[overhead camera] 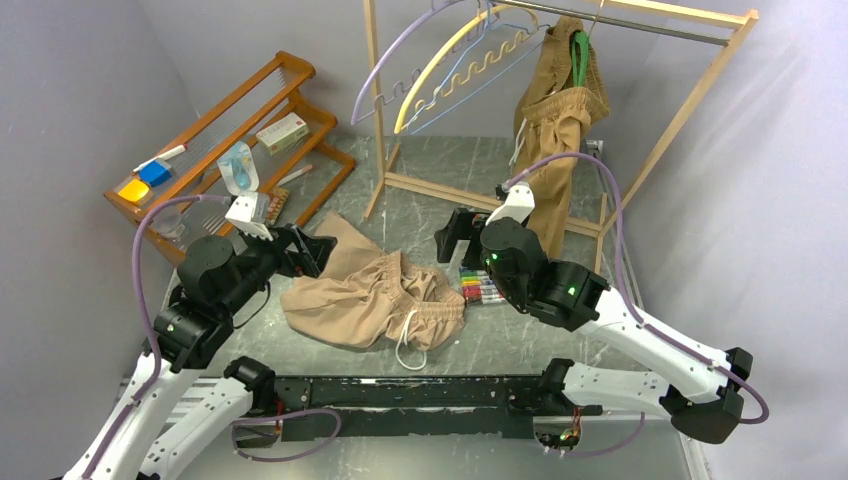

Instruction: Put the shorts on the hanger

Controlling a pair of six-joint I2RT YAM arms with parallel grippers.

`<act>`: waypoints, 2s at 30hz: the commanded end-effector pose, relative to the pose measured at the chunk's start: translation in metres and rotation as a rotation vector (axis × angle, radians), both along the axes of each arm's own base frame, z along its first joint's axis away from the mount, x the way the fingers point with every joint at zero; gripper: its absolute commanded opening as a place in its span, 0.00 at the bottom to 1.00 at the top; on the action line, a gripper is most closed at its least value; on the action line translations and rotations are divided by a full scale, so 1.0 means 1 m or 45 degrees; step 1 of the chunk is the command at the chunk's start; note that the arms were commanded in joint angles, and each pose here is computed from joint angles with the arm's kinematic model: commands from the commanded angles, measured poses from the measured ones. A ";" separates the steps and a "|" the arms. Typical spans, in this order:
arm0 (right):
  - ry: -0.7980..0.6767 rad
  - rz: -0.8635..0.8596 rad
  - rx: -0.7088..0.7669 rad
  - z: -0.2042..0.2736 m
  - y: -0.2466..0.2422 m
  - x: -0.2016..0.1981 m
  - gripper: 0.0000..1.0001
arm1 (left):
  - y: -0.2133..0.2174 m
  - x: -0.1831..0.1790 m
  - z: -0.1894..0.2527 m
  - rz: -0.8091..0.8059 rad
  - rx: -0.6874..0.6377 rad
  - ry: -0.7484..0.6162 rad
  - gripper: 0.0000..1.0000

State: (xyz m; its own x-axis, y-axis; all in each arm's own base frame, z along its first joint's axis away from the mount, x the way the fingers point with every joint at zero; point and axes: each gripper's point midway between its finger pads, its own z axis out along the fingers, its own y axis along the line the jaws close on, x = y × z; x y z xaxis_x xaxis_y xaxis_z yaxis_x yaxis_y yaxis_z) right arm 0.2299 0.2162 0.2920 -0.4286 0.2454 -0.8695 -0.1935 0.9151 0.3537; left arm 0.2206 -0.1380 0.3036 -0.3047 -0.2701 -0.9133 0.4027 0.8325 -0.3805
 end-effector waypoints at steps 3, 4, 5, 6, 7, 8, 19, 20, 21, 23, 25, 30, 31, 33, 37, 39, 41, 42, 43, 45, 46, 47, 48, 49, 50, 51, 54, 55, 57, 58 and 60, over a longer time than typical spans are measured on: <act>-0.024 -0.012 0.029 0.008 0.000 0.001 1.00 | 0.002 0.002 -0.007 0.021 0.012 -0.006 0.99; -0.022 -0.012 0.030 0.008 0.001 0.001 1.00 | 0.003 0.003 -0.009 0.028 0.018 -0.004 0.99; -0.020 -0.015 0.034 0.009 0.001 0.002 1.00 | 0.004 0.003 -0.011 0.033 0.023 -0.002 0.99; -0.017 -0.017 0.038 0.009 0.002 0.002 1.00 | 0.004 0.004 -0.015 0.037 0.026 0.003 0.99; -0.018 -0.018 0.043 0.011 0.004 0.003 1.00 | 0.004 0.004 -0.017 0.038 0.027 0.004 0.99; -0.021 -0.016 0.049 0.013 0.005 0.003 1.00 | 0.004 0.005 -0.020 0.041 0.030 0.008 0.99; 0.006 0.063 -0.073 -0.005 0.031 0.014 0.99 | 0.006 0.013 -0.051 0.062 0.123 0.088 0.98; 0.022 0.100 -0.103 -0.014 0.036 0.013 0.99 | 0.007 0.013 -0.053 0.067 0.128 0.090 0.98; 0.042 0.129 -0.128 -0.023 0.040 0.012 0.98 | 0.008 0.013 -0.054 0.071 0.136 0.090 0.98; 0.074 0.166 -0.156 -0.039 0.048 0.011 0.96 | 0.011 0.013 -0.054 0.089 0.147 0.091 0.97; 0.110 0.198 -0.178 -0.057 0.055 0.010 0.92 | 0.016 0.013 -0.054 0.116 0.155 0.089 0.96; 0.206 0.250 -0.170 -0.093 0.072 0.006 0.75 | 0.025 0.012 -0.048 0.168 0.152 0.057 0.95; 0.235 0.220 -0.172 -0.100 0.071 0.007 0.73 | 0.026 0.012 -0.047 0.177 0.150 0.049 0.95; 0.302 0.135 -0.176 -0.116 0.066 0.008 0.68 | 0.028 0.011 -0.045 0.185 0.145 0.036 0.94; 0.507 -0.211 -0.106 -0.153 0.038 0.001 0.68 | 0.029 0.010 -0.045 0.186 0.145 0.025 0.94; 0.591 -0.345 -0.069 -0.163 0.027 -0.007 0.72 | 0.030 0.011 -0.045 0.191 0.153 0.027 0.94; 0.648 -0.484 -0.040 -0.169 0.014 -0.012 0.72 | 0.030 0.012 -0.046 0.195 0.161 0.038 0.94; 0.669 -0.552 -0.022 -0.172 0.008 -0.014 0.71 | 0.030 0.012 -0.048 0.196 0.163 0.044 0.94; 0.682 -0.613 -0.013 -0.175 0.003 -0.016 0.70 | 0.029 0.013 -0.048 0.192 0.164 0.048 0.93; 0.714 -0.678 -0.011 -0.182 -0.003 -0.019 0.70 | 0.028 0.013 -0.050 0.185 0.169 0.059 0.93; 0.735 -0.704 -0.012 -0.186 -0.005 -0.022 0.69 | 0.027 0.013 -0.050 0.183 0.169 0.065 0.93; 0.756 -0.740 -0.007 -0.191 -0.008 -0.024 0.69 | 0.027 0.013 -0.051 0.185 0.170 0.072 0.93; 0.775 -0.769 -0.003 -0.194 -0.010 -0.026 0.68 | 0.028 0.013 -0.052 0.189 0.171 0.076 0.93; 0.791 -0.789 0.001 -0.198 -0.011 -0.027 0.68 | 0.028 0.013 -0.052 0.191 0.171 0.076 0.93; 0.801 -0.802 0.005 -0.201 -0.012 -0.028 0.67 | 0.028 0.014 -0.052 0.193 0.170 0.075 0.93; 0.810 -0.813 0.010 -0.203 -0.012 -0.028 0.67 | 0.028 0.014 -0.052 0.192 0.168 0.076 0.93; 0.815 -0.820 0.023 -0.211 -0.014 -0.024 0.66 | 0.026 0.014 -0.054 0.183 0.162 0.082 0.93; 0.811 -0.811 0.042 -0.213 -0.012 -0.021 0.66 | 0.025 0.014 -0.056 0.180 0.160 0.091 0.93; 0.819 -0.818 0.068 -0.217 -0.013 -0.019 0.66 | 0.023 0.015 -0.061 0.179 0.157 0.116 0.92; 0.831 -0.839 0.077 -0.220 -0.015 -0.020 0.66 | 0.023 0.016 -0.065 0.182 0.165 0.135 0.92; 0.855 -0.850 0.079 -0.225 -0.017 -0.021 0.66 | 0.023 0.018 -0.073 0.207 0.150 0.199 0.91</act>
